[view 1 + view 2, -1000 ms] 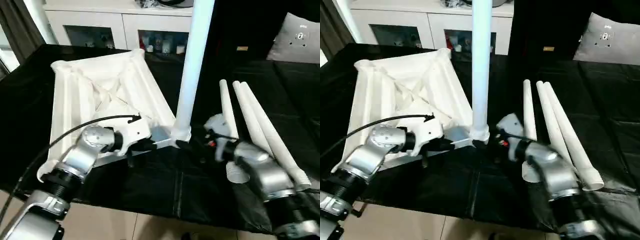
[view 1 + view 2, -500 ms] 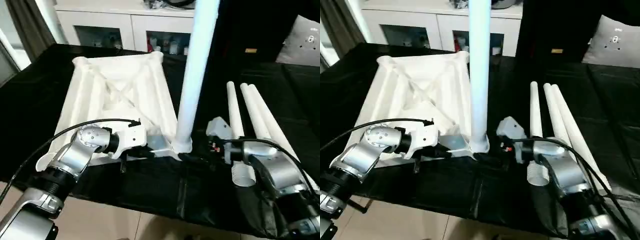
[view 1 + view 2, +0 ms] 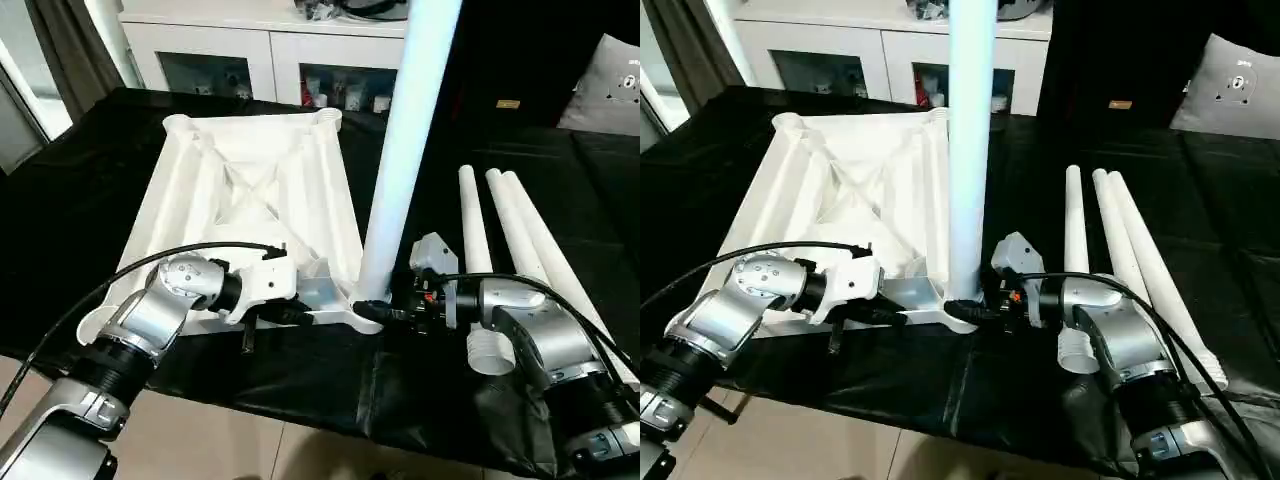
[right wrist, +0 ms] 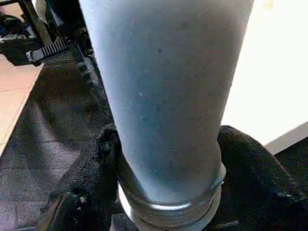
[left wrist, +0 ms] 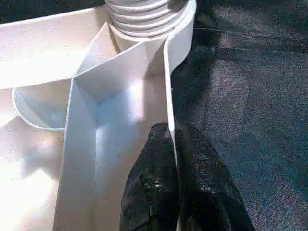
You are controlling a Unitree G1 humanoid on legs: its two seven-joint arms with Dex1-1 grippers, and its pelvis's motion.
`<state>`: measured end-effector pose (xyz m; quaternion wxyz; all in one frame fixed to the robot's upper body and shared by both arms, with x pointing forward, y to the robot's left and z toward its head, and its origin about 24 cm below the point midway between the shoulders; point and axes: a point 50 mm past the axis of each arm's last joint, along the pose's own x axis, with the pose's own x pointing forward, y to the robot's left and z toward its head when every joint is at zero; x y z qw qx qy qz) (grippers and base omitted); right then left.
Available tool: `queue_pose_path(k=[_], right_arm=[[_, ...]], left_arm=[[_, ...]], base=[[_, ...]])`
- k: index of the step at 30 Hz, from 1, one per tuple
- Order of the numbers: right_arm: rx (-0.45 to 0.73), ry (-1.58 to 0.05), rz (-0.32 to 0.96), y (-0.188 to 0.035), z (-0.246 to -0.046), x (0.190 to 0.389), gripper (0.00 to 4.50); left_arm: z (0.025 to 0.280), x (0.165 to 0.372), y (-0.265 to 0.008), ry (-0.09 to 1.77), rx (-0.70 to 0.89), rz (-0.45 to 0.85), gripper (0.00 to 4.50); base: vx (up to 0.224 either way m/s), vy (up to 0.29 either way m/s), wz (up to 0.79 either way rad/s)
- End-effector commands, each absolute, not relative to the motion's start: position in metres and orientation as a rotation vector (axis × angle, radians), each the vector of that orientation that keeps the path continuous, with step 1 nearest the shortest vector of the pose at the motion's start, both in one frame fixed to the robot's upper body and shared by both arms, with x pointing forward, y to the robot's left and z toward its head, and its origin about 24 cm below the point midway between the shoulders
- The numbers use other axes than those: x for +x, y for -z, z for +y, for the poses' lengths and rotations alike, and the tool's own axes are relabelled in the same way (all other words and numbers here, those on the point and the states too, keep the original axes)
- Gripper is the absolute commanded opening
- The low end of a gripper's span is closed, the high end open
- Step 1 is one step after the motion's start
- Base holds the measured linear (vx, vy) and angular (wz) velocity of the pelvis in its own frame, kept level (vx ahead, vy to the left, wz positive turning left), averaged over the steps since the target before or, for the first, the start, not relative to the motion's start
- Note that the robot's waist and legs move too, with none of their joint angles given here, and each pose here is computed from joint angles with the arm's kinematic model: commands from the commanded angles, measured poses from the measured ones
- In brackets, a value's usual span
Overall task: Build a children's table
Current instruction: Rotate leg to tighten
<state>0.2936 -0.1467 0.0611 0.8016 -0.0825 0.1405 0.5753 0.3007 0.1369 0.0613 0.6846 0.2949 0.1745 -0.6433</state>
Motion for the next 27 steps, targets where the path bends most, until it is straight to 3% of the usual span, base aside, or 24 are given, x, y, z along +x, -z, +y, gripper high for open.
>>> queue_pose_path(k=[1, 11, 14, 17, 22, 24, 27], right_arm=[[-0.158, -1.266, 0.320, -0.058, -0.142, 0.291, 2.72], [-0.064, -1.126, 0.385, -0.038, -0.122, 0.294, 2.67], [0.053, -0.842, 0.402, -0.026, -0.093, 0.314, 2.67], [0.132, -0.664, 0.411, -0.020, -0.080, 0.326, 2.66], [0.101, -0.630, 0.423, -0.015, -0.072, 0.326, 2.66], [0.101, -0.639, 0.418, -0.014, -0.073, 0.325, 3.36], [0.107, -0.631, 0.404, -0.014, -0.077, 0.325, 3.36]], left_arm=[[0.133, 0.289, -0.045, 1.519, 0.662, 0.472, 0.00], [0.124, 0.288, -0.047, 1.369, 0.479, 0.433, 0.00], [0.100, 0.299, -0.049, 1.109, 0.346, 0.401, 0.00], [0.078, 0.305, -0.056, 1.031, 0.300, 0.372, 0.00], [0.062, 0.309, -0.059, 0.974, 0.330, 0.359, 0.00], [0.060, 0.309, -0.057, 0.969, 0.364, 0.361, 0.00], [0.063, 0.310, -0.055, 0.951, 0.393, 0.370, 0.00]], base=[[0.000, 0.000, 0.00], [0.000, 0.000, 0.00], [-0.018, -0.002, -0.02], [-0.053, -0.001, -0.07], [0.000, 0.000, 0.00], [0.000, 0.000, 0.00], [0.000, 0.000, 0.00]])
